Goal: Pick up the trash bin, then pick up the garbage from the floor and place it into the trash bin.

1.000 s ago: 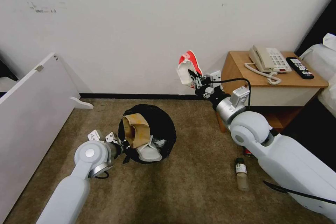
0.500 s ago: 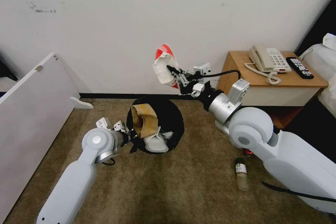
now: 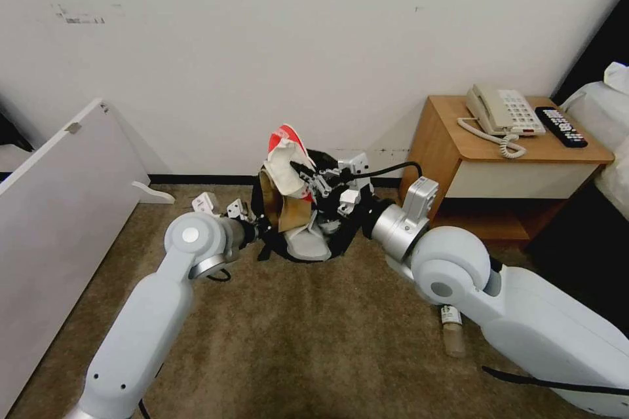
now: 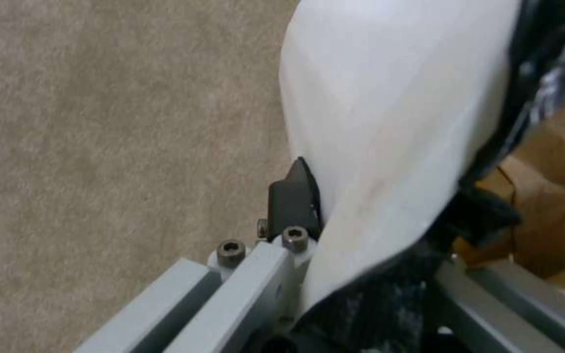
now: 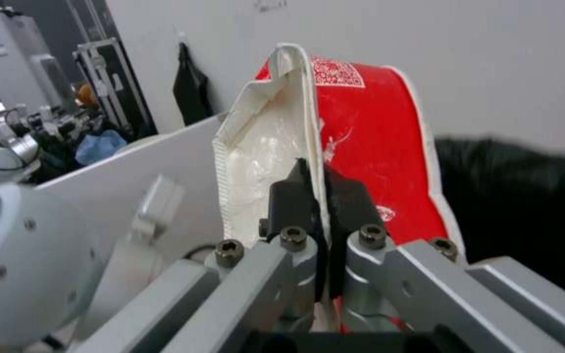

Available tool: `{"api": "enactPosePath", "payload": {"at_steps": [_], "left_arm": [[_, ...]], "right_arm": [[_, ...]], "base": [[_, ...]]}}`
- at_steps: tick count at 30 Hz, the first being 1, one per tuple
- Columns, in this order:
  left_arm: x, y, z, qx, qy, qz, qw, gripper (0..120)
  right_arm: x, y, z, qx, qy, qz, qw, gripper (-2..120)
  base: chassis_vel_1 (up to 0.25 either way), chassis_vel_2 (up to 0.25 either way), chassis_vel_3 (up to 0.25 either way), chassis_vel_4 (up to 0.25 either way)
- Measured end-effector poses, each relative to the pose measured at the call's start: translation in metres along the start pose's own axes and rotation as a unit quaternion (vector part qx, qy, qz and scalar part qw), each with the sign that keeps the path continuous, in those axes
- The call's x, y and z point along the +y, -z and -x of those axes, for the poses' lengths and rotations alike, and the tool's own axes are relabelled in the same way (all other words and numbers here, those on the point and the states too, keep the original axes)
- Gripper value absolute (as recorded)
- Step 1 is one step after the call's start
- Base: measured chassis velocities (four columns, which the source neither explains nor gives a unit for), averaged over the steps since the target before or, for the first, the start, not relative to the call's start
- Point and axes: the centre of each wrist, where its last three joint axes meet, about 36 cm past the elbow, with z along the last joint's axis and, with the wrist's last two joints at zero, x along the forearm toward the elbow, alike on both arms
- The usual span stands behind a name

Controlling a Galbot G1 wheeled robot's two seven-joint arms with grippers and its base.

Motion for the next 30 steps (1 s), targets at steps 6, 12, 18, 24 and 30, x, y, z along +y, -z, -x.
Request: {"api": "enactPosePath", "payload": {"at_steps": [6,12,18,24,30], "left_arm": [[-0.007,0.003,-0.006,-0.003,-0.008,0.005,0.9999,0],[-0.009,0.001,-0.011,-0.006,-0.011,0.010,0.9999,0],[-0.011,0.001,-0.019,-0.011,-0.017,0.011,0.9997,0],[-0.008,-0.003,-0.023,-0.010,-0.015,0.011,0.9998,0],[-0.008,-0.008,-0.026,-0.009,-0.016,0.013,0.9997,0]], "right_arm": [[-0.003,-0.006,-0.001,0.030,-0.021,0.024,0.999,0],[-0.006,-0.013,0.004,0.066,-0.047,0.045,0.996,0],[-0.009,-0.018,0.009,0.100,-0.075,0.057,0.990,0],[-0.010,-0.018,0.018,0.129,-0.090,0.068,0.985,0],[-0.008,-0.019,0.030,0.146,-0.092,0.080,0.982,0]], "base": [[0.000,0.000,0.000,0.000],[0.000,0.000,0.000,0.000],[0.000,0.000,0.000,0.000],[0.000,0.000,0.000,0.000],[0.000,0.000,0.000,0.000]]}}
